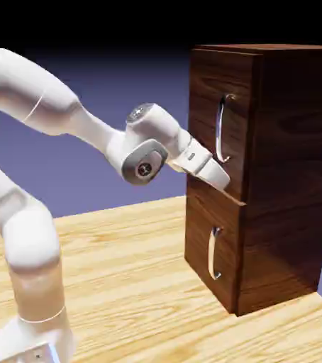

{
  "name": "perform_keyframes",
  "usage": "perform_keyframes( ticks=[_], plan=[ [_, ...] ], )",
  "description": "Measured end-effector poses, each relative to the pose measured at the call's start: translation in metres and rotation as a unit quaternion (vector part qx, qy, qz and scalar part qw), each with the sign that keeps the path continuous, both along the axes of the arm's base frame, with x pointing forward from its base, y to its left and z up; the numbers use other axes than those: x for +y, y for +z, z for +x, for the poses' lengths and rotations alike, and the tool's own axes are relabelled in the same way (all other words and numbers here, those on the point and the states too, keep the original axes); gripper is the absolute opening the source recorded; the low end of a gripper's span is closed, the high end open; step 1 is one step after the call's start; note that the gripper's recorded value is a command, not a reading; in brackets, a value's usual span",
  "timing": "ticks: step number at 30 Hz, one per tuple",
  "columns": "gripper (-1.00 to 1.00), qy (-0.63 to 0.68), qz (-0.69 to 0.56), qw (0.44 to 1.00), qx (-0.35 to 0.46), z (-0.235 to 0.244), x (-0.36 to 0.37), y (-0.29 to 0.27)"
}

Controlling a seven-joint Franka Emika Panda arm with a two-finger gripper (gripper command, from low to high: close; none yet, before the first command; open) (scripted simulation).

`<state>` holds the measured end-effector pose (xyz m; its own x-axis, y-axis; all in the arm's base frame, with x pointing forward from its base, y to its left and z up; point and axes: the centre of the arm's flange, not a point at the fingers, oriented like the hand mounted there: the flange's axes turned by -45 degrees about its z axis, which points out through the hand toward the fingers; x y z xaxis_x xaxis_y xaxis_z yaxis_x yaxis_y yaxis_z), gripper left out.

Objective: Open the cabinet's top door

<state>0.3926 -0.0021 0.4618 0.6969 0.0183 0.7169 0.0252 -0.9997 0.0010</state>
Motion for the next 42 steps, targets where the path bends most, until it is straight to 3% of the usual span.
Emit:
perform_keyframes(
  ticks=[22, 42],
  plan=[
    [0.0, 0.04, -0.059, 0.993, -0.096, -0.033, 0.064, 0.058],
    [0.0, 0.026, -0.055, 0.967, -0.249, -0.07, 0.036, 0.084]
  ],
)
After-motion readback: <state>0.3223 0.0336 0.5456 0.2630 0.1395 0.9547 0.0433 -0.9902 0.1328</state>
